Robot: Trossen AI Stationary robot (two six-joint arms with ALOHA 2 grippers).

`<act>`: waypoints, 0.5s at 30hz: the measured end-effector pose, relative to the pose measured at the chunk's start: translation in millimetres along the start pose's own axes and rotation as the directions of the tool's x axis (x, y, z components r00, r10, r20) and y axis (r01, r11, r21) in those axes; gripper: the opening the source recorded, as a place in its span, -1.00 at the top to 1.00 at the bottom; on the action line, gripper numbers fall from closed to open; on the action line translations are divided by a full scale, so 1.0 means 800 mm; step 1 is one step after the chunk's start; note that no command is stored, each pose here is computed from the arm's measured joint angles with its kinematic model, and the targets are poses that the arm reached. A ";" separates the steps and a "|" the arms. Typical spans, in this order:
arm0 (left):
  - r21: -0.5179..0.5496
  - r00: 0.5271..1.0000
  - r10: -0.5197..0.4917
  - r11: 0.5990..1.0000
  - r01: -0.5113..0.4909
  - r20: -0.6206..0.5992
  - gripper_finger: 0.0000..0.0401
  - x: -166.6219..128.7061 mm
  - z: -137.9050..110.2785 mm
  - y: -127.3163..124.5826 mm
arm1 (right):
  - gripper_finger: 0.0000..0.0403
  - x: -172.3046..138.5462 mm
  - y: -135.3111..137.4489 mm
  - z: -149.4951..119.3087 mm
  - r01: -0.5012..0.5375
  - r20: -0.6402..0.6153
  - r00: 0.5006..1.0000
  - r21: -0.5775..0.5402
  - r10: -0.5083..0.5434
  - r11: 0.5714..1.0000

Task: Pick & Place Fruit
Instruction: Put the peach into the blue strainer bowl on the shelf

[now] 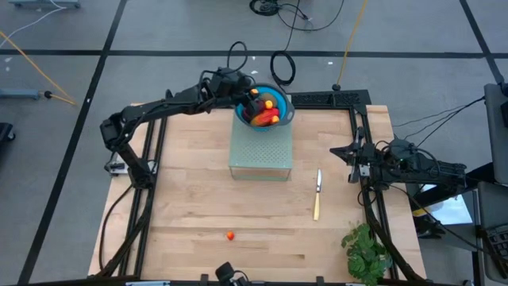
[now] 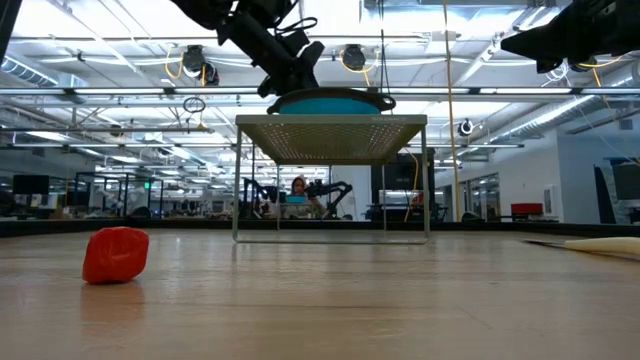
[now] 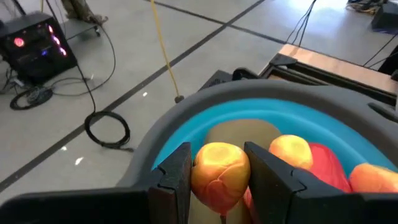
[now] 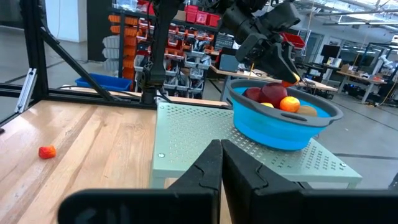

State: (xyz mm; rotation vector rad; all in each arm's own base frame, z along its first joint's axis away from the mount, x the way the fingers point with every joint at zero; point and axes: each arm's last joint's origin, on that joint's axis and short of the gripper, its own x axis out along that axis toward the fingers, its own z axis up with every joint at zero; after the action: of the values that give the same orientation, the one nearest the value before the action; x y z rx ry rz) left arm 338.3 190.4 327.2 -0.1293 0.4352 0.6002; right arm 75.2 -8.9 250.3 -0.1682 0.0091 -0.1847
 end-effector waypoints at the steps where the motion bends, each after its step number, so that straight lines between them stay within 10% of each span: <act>1: -0.009 1.000 0.000 1.000 0.000 -0.005 0.37 0.000 -0.001 0.000 | 1.00 0.000 0.000 0.000 0.000 0.000 1.000 0.000 0.000 1.000; 15: -0.040 1.000 -0.001 0.999 0.000 -0.008 -0.10 0.000 -0.001 0.000 | 1.00 0.000 0.000 0.000 0.000 0.000 1.000 0.000 0.000 1.000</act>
State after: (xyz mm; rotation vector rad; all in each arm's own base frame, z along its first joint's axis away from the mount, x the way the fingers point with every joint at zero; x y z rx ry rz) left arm 338.1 189.9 326.5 -0.1697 0.4311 0.6082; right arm 75.2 -8.9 250.3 -0.1682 0.0090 -0.1846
